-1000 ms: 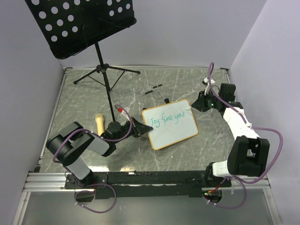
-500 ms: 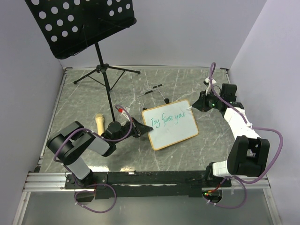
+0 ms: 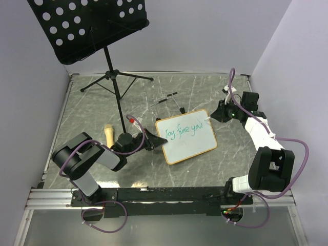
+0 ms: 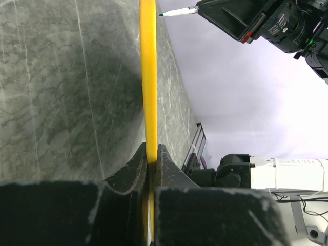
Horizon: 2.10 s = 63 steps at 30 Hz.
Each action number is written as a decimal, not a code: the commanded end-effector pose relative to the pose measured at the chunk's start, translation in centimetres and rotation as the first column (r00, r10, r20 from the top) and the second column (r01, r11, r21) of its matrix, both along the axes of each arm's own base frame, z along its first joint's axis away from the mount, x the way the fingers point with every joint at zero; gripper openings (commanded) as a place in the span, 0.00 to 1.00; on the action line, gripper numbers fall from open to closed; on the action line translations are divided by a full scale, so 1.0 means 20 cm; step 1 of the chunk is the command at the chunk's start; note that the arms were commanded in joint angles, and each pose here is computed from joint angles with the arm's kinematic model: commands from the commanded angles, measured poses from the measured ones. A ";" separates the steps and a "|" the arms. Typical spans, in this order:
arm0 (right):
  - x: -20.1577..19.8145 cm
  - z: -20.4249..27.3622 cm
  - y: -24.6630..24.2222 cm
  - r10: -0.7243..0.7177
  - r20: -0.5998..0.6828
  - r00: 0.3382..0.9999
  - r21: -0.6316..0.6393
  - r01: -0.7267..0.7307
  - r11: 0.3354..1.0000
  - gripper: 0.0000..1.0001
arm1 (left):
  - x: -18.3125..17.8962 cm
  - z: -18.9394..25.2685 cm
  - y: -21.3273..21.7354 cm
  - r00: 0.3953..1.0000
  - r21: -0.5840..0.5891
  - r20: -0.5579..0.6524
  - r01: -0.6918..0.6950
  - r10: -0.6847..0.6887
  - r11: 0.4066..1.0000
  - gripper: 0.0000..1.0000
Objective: Write a sentence on the whiteboard
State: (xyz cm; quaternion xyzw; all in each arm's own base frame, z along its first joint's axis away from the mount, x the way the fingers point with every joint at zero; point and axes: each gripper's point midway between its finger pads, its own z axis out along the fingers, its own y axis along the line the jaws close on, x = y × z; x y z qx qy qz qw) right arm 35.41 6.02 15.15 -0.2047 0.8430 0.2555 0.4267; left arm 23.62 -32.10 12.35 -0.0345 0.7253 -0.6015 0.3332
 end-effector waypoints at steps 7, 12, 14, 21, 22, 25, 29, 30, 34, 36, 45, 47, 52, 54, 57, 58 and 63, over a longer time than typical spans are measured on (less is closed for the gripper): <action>-0.01 0.03 0.01 0.036 0.044 0.998 0.001 -0.036 0.999 0.00 | -0.03 0.41 -0.02 0.961 -0.212 0.275 0.057 0.004 0.976 0.01; 0.00 0.02 0.00 0.031 0.035 0.999 -0.004 -0.031 1.000 0.00 | -0.02 0.41 -0.01 0.962 -0.213 0.274 0.054 0.006 0.975 0.01; -0.01 0.02 0.01 0.042 0.034 0.999 0.000 -0.042 0.999 0.00 | -0.02 0.41 -0.01 0.962 -0.213 0.272 0.050 0.011 0.976 0.01; -0.12 0.06 0.07 0.151 0.080 0.985 0.017 -0.153 0.988 0.00 | 0.00 0.41 0.00 0.969 -0.217 0.246 0.023 0.032 0.976 0.01; -0.13 0.07 0.09 0.165 0.094 0.982 0.017 -0.167 0.986 0.00 | 0.01 0.41 0.00 0.969 -0.218 0.244 0.015 0.039 0.976 0.01; -0.18 0.12 0.12 0.204 0.120 0.972 0.036 -0.210 0.977 0.00 | 0.03 0.41 0.00 0.972 -0.216 0.229 -0.003 0.053 0.976 0.01; -0.24 0.17 0.17 0.232 0.125 0.965 0.063 -0.241 0.968 0.00 | 0.06 0.41 0.00 0.975 -0.220 0.209 -0.031 0.078 0.975 0.01; -0.26 0.16 0.18 0.241 0.105 0.965 0.060 -0.248 0.967 0.00 | 0.06 0.41 0.01 0.975 -0.219 0.206 -0.036 0.082 0.975 0.01; -0.36 0.18 0.24 0.288 0.180 0.940 0.000 -0.293 0.956 0.00 | 0.07 0.41 0.00 0.975 -0.219 0.206 -0.034 0.080 0.975 0.01; -0.40 0.15 0.28 0.318 0.201 0.927 -0.019 -0.321 0.947 0.00 | 0.06 0.41 -0.01 0.977 -0.226 0.198 -0.029 0.075 0.974 0.01; -0.50 0.04 0.33 0.413 0.157 0.897 -0.078 -0.406 0.911 0.00 | 0.06 0.43 0.00 0.978 -0.238 0.192 -0.036 0.083 0.971 0.01; -0.51 0.03 0.32 0.416 0.183 0.891 -0.104 -0.403 0.909 0.00 | 0.06 0.43 0.01 0.978 -0.235 0.186 -0.047 0.093 0.971 0.01; -0.50 -0.01 0.32 0.417 0.170 0.893 -0.097 -0.406 0.909 0.00 | 0.07 0.43 0.01 0.978 -0.239 0.182 -0.055 0.100 0.970 0.01; -0.49 -0.01 0.32 0.419 0.167 0.892 -0.099 -0.408 0.908 0.00 | 0.08 0.42 0.01 0.979 -0.239 0.178 -0.056 0.101 0.969 0.01; -0.50 -0.03 0.36 0.437 0.175 0.882 -0.109 -0.424 0.899 0.00 | 0.07 0.42 0.02 0.979 -0.239 0.177 -0.060 0.104 0.969 0.01; -0.48 -0.01 0.37 0.436 0.197 0.878 -0.121 -0.419 0.900 0.00 | 0.07 0.42 0.01 0.979 -0.239 0.178 -0.058 0.102 0.969 0.01; -0.45 -0.03 0.40 0.431 0.206 0.879 -0.146 -0.407 0.902 0.00 | 0.07 0.41 0.01 0.980 -0.241 0.177 -0.048 0.093 0.969 0.01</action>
